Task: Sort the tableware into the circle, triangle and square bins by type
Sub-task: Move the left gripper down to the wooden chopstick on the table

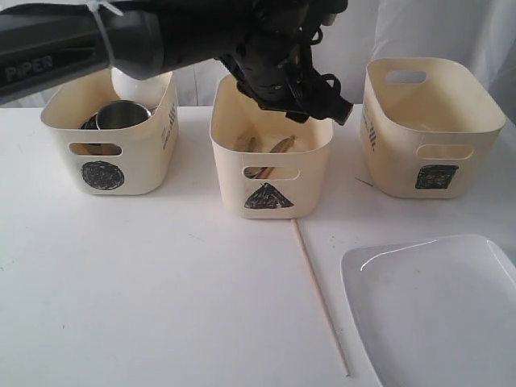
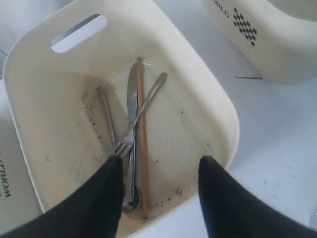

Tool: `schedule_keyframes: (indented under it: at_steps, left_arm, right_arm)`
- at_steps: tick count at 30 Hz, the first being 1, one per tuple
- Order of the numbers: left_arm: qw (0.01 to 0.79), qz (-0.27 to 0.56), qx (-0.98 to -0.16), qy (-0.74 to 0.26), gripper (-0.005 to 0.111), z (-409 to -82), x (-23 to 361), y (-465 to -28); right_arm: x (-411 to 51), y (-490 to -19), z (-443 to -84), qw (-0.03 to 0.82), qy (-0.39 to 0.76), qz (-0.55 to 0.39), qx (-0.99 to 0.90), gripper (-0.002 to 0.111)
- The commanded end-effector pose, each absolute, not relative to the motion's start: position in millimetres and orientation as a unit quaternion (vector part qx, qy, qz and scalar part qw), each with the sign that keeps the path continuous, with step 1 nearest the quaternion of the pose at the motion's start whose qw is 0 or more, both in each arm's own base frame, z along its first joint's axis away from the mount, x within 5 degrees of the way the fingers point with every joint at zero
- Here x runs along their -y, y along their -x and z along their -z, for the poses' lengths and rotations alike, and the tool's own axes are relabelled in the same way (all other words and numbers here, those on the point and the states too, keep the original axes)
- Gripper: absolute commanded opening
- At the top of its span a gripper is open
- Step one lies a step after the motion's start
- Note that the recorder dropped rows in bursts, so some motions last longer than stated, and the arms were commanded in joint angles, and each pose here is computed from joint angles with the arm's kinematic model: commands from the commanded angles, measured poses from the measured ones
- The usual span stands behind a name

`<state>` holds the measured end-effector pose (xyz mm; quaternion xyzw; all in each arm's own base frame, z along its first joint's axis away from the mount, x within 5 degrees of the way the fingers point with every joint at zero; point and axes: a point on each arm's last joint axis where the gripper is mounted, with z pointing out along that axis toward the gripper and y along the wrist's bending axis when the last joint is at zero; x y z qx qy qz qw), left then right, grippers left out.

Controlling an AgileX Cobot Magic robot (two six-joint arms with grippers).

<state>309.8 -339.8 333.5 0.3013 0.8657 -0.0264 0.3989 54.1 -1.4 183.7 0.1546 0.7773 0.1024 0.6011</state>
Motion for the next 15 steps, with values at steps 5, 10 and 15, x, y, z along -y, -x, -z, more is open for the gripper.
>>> schedule_keyframes:
  at_steps: [5,10,15]
  left_arm:
    - [0.383,0.011,-0.877,-0.291,0.048,-366,316,-284]
    - [0.386,0.009,-0.875,-0.291,0.048,-378,308,-279]
    - [0.367,0.004,-0.885,-0.287,0.048,-378,303,-275]
  right_arm:
    - [1,-54,-182,0.602,-0.155,-0.103,-0.776,0.000]
    - [1,-54,-182,0.602,-0.155,-0.103,-0.776,0.000]
    - [1,-54,-182,0.602,-0.156,-0.104,-0.776,0.000]
